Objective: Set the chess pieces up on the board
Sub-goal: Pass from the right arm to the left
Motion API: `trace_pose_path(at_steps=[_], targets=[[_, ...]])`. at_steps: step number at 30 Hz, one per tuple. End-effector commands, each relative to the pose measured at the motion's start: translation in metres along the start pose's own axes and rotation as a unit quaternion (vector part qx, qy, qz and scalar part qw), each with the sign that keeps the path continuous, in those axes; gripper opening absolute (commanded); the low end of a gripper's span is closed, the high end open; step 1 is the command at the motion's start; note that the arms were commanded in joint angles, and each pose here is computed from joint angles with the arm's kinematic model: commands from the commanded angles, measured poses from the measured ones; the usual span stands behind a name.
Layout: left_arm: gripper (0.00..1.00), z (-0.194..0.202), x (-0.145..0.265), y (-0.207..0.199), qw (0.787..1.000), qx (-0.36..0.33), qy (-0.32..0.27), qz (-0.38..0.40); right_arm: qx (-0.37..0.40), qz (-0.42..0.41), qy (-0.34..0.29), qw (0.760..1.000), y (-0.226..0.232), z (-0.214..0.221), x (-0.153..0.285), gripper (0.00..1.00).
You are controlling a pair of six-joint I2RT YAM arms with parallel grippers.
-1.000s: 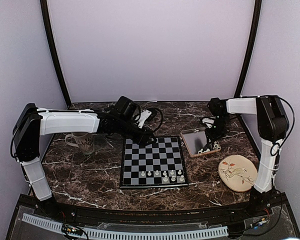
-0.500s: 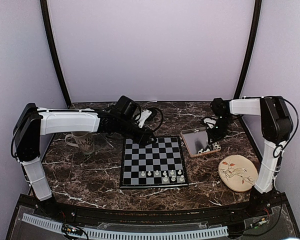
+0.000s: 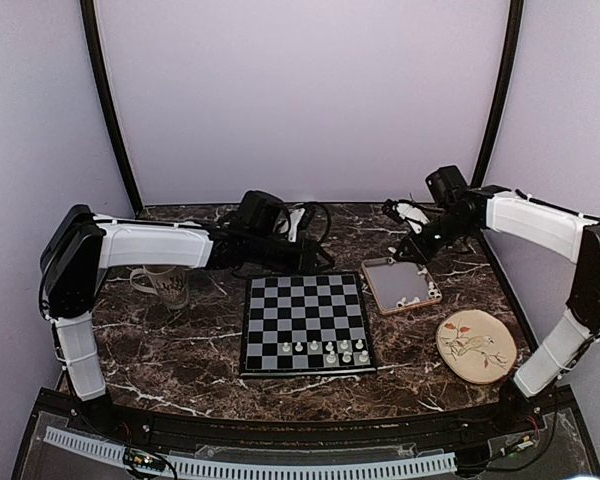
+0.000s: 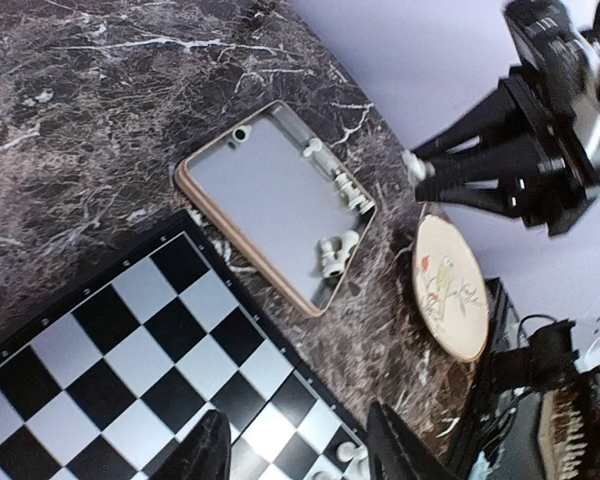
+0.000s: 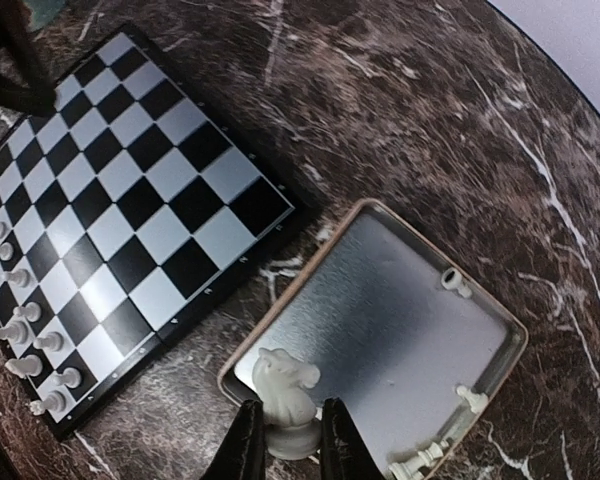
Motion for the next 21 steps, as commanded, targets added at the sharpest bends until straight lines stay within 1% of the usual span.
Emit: trace_pose_path(at_steps=[1,5,9,16,18,19,21], targets=[[0.48,-0.037,-0.01,-0.02,0.99,0.084,-0.069,0.089,0.067,-0.036,-0.031,0.997,0.037,-0.013,0.0,0.15],[0.47,-0.04,-0.027,-0.022,0.978,0.137,-0.072,0.139,0.093,-0.048,-0.03,0.994,0.059,-0.017,-0.005,0.16],[0.46,-0.041,-0.037,-0.024,0.968,0.166,-0.071,0.173,0.103,-0.053,-0.03,0.993,0.07,-0.021,-0.009,0.16],[0.46,-0.04,-0.042,-0.028,0.961,0.18,-0.067,0.2,0.113,-0.049,-0.02,0.992,0.076,-0.023,-0.017,0.16],[0.45,-0.04,-0.043,-0.031,0.96,0.18,-0.064,0.206,0.114,-0.047,-0.021,0.992,0.077,-0.025,-0.016,0.16],[0.44,-0.039,-0.044,-0.031,0.959,0.18,-0.062,0.21,0.112,-0.05,-0.011,0.992,0.076,-0.023,-0.023,0.16],[0.42,-0.037,-0.046,-0.036,0.957,0.18,-0.054,0.22,0.112,-0.05,-0.01,0.992,0.076,-0.024,-0.025,0.16]])
Point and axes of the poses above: each gripper's point midway between its finger pads, its own x axis back along the fingers, its own y axis along the line the jaws close on, z = x × y, the point moved 5 cm from there along x, back along the fingers, and after that the axes turned 5 degrees about -x, right-handed, at the moved point
